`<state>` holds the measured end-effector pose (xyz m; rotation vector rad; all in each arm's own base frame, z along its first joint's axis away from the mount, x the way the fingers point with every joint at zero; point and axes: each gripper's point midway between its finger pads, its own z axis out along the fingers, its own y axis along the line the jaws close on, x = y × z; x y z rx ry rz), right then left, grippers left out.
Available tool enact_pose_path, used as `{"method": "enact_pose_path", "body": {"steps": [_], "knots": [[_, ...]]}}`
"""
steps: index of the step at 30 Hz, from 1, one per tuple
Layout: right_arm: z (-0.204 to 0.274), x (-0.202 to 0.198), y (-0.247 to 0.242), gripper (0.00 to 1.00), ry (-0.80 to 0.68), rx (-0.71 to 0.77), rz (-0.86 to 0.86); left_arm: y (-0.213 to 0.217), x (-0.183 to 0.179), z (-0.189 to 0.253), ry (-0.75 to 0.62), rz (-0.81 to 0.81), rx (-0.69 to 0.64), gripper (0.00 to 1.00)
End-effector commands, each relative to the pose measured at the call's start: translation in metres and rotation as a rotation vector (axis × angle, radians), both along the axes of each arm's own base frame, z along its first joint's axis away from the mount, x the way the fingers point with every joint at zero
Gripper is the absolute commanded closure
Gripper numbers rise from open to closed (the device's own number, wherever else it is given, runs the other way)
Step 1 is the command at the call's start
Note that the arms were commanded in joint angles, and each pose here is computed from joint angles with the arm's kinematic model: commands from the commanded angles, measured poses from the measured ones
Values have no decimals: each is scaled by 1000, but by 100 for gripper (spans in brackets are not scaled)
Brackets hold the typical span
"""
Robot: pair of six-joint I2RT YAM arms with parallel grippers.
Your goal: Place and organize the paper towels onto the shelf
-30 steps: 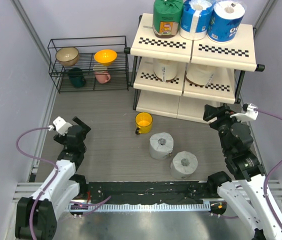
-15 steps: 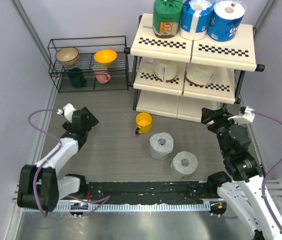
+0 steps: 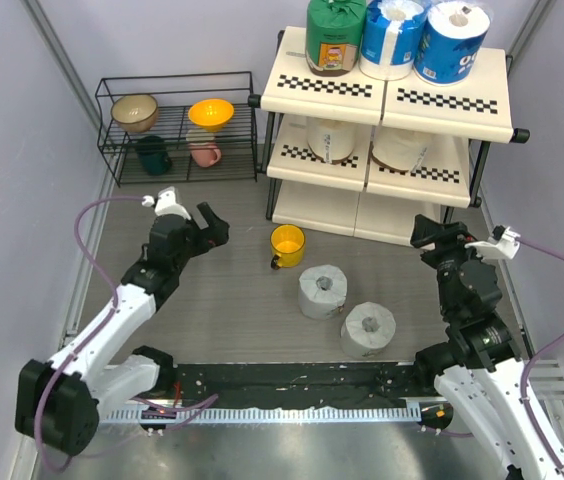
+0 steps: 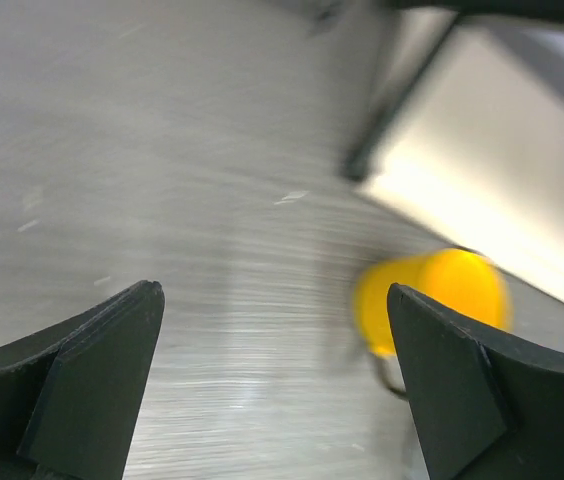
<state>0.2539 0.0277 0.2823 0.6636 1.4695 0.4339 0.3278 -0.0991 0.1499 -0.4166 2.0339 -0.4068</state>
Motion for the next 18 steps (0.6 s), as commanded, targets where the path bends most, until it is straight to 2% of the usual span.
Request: {"method": "enact_pose_path", "body": {"steps": [1,8,18], "knots": [[10,-1,-2,33,-66,49,-13,-45,-10,71,-224,-186,8,0],[-13,-2,1,33,-38,60,1,-100,-18,120,-401,-292,-119,0],[-5,-11,-5,33,-58,52,-12,-183,12,167,-514,-328,-154,0]]}}
